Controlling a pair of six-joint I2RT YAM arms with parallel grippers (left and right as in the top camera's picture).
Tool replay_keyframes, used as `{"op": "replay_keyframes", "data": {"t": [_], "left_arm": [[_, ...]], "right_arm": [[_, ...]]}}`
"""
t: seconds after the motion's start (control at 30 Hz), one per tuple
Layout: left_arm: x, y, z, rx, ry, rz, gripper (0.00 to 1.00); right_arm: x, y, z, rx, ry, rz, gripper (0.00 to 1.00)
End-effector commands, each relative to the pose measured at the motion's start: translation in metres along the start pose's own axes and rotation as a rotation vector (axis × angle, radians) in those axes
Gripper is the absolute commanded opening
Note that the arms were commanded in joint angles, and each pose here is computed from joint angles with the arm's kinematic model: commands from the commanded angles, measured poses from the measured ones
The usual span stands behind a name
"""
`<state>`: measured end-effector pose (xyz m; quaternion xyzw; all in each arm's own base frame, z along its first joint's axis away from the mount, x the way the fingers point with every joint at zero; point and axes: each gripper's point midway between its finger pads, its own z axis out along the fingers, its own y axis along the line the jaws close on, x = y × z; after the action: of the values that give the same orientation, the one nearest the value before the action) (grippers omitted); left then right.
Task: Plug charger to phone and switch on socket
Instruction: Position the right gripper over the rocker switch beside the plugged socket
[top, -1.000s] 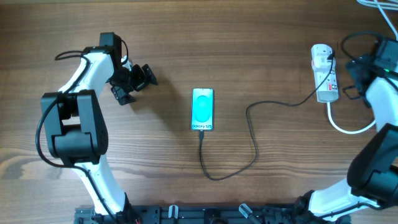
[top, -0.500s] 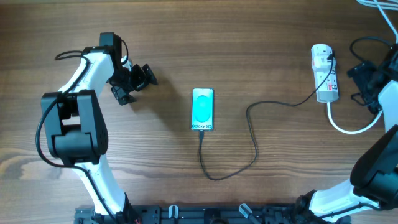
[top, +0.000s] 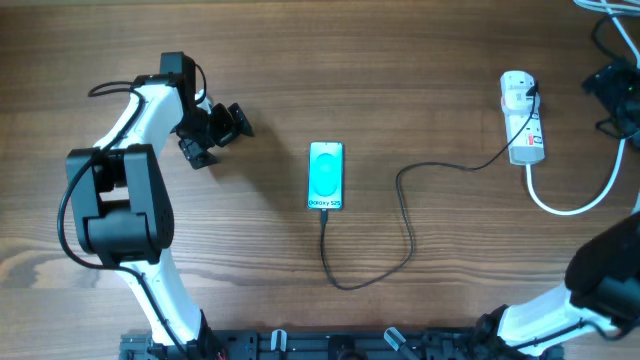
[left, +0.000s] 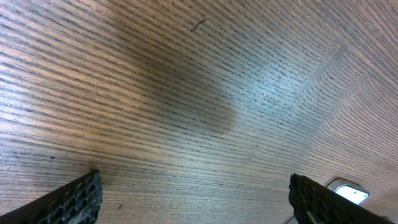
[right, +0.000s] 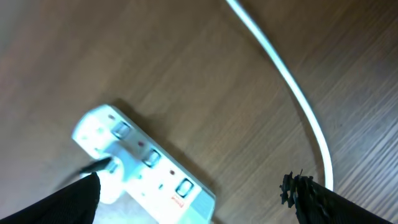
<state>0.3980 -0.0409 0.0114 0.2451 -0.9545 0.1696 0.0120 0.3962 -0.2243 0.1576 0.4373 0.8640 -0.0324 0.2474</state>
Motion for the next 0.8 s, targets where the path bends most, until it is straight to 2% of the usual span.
{"op": "replay_keyframes", "data": {"t": [0.0,0.23,0.37,0.77], "left_arm": [[0.005,0.012,0.012,-0.036,0.026,-0.011,1.00],[0.005,0.012,0.012,-0.036,0.025,-0.011,1.00],[0.005,0.012,0.012,-0.036,0.025,-0.011,1.00],[0.005,0.012,0.012,-0.036,0.025,-0.011,1.00]], "right_arm": [[0.027,-0.010,0.049,0.061,0.129,-0.028,1.00],[0.068,-0.025,0.110,0.129,0.287,-0.032,1.00],[0.084,-0.022,0.129,0.099,0.349,-0.027,1.00],[0.073,-0.007,0.143,0.020,0.287,-0.024,0.99]]}}
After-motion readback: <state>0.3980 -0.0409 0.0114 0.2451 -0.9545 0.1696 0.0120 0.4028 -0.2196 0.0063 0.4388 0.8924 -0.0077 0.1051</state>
